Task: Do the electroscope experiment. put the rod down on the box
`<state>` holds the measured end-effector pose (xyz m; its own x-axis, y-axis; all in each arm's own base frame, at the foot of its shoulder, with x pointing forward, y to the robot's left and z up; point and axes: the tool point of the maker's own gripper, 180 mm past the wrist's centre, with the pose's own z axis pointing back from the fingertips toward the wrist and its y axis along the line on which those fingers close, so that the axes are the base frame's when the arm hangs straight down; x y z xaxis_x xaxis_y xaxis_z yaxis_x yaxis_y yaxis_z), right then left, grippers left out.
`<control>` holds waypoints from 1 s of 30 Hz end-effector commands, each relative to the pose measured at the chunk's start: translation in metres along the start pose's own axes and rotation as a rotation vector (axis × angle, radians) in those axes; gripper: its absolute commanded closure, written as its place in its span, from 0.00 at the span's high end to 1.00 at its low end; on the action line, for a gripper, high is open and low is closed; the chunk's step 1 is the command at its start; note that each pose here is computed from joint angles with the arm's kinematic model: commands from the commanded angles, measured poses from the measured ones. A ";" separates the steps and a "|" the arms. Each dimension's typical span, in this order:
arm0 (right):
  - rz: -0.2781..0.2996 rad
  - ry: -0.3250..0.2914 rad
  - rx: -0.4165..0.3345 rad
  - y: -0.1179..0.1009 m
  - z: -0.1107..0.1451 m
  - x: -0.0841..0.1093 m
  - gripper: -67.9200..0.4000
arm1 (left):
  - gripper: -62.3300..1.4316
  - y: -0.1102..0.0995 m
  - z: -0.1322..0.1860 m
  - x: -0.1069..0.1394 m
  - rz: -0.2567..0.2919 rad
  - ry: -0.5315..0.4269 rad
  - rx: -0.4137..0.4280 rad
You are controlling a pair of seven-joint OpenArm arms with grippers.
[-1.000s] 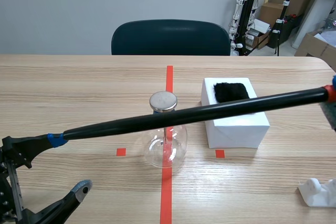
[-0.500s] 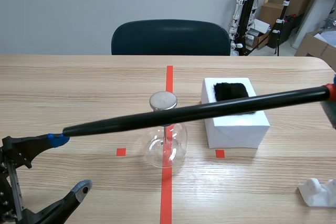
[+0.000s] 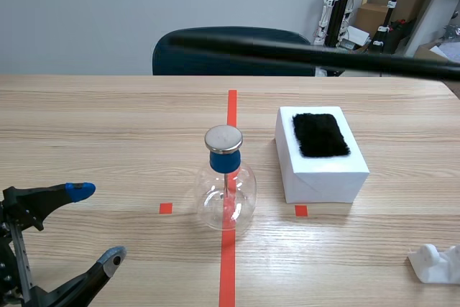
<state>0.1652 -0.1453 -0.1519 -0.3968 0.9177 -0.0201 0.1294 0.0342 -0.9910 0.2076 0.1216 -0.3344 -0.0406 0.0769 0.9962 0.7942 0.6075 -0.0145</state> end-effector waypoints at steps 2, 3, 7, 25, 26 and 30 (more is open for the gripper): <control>-0.038 0.063 -0.019 -0.007 -0.002 -0.013 0.00 | 1.00 0.001 -0.004 0.008 -0.004 -0.036 0.000; -0.056 0.091 -0.019 -0.007 -0.002 -0.020 0.00 | 1.00 0.001 -0.004 0.008 -0.004 -0.035 0.000; -0.158 0.215 -0.072 -0.015 -0.005 -0.050 0.00 | 1.00 0.001 -0.004 0.008 -0.004 -0.034 0.000; -0.783 0.726 0.074 0.043 -0.025 -0.152 0.00 | 1.00 0.001 -0.004 0.008 -0.004 -0.035 0.000; -0.809 0.742 0.094 0.048 -0.025 -0.154 0.00 | 1.00 0.001 -0.004 0.008 -0.004 -0.035 0.000; -0.908 0.792 0.197 0.071 -0.027 -0.157 0.00 | 1.00 0.001 -0.004 0.008 -0.004 -0.035 0.000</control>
<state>0.2565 -0.2729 -0.2236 0.4184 0.5790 0.6998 -0.0965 0.7945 -0.5996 0.2076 0.1216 -0.3345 -0.0404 0.0766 0.9962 0.7942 0.6075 -0.0145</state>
